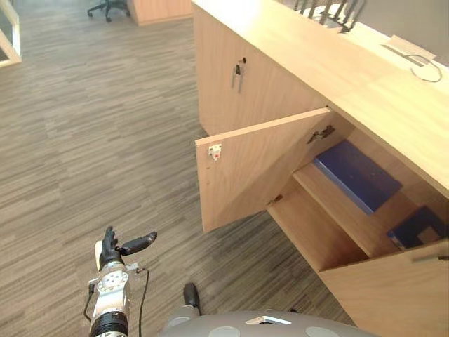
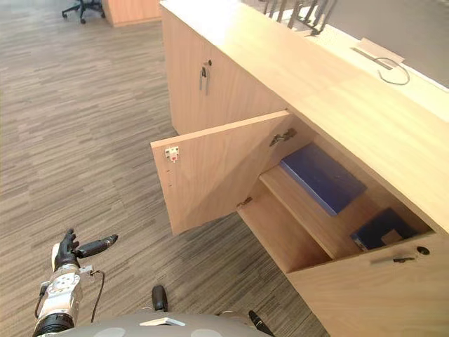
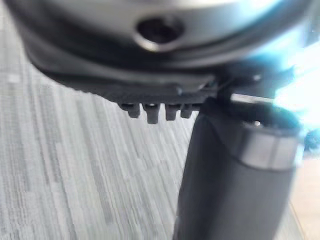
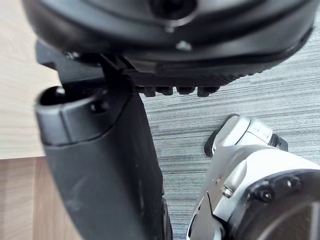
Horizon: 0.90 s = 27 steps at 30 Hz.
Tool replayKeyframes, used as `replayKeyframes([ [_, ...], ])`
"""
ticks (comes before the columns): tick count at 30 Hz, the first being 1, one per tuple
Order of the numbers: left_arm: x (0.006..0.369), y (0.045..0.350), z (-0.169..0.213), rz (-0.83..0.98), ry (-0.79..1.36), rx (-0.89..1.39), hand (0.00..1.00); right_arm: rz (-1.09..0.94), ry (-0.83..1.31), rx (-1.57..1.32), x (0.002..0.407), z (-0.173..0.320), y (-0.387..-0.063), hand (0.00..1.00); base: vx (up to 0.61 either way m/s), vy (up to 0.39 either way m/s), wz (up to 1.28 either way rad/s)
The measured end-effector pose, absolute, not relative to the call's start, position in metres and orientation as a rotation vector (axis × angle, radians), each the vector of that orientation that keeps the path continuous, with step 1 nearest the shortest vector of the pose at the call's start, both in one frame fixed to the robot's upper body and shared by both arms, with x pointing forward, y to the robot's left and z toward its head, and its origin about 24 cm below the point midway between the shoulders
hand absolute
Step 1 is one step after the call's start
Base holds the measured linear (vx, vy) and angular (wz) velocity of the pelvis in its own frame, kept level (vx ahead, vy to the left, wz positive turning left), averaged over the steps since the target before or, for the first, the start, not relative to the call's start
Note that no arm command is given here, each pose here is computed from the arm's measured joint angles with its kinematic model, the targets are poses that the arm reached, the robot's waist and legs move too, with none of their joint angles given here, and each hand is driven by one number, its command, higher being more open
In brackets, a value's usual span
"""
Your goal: Walk over to the cabinet, pick up the folder, carry it to the office cabinet, place the folder inside the office cabinet, then close the office cabinet door
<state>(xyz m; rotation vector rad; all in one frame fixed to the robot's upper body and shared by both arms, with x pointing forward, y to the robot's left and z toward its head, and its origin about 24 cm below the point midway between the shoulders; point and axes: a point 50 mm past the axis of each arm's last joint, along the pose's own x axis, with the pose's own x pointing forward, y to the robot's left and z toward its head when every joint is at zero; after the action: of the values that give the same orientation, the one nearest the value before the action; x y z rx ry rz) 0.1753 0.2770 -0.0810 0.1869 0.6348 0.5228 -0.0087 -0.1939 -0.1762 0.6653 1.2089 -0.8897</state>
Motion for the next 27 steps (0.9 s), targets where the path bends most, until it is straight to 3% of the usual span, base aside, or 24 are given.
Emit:
replayKeyframes([
  [7,0.225,0.270,-0.052,0.400,0.521,0.364,1.00,-0.876,1.215,0.658,-0.011,-0.176,-0.197,1.00,-0.12,-0.005,-0.44],
  [10,0.260,0.253,-0.034,0.285,0.446,0.494,1.00,-0.890,1.251,0.634,-0.030,-0.174,-0.201,1.00,-0.04,0.000,-0.14],
  [15,0.298,0.250,-0.006,0.157,0.370,0.777,1.00,-0.843,1.270,0.615,-0.028,-0.175,-0.198,1.00,0.05,0.046,-0.31],
  [19,0.310,0.250,-0.005,0.082,0.398,0.968,1.00,-0.792,1.295,0.559,-0.028,-0.175,-0.198,1.00,0.10,0.062,-0.26],
  [21,0.313,0.266,-0.008,-0.026,0.478,1.275,1.00,-0.770,1.290,0.528,-0.025,-0.175,-0.200,1.00,0.14,0.050,-0.51],
  [27,0.323,0.260,0.001,-0.162,0.421,1.558,1.00,-0.726,1.282,0.490,-0.019,-0.175,-0.201,1.00,0.05,0.014,-0.16],
])
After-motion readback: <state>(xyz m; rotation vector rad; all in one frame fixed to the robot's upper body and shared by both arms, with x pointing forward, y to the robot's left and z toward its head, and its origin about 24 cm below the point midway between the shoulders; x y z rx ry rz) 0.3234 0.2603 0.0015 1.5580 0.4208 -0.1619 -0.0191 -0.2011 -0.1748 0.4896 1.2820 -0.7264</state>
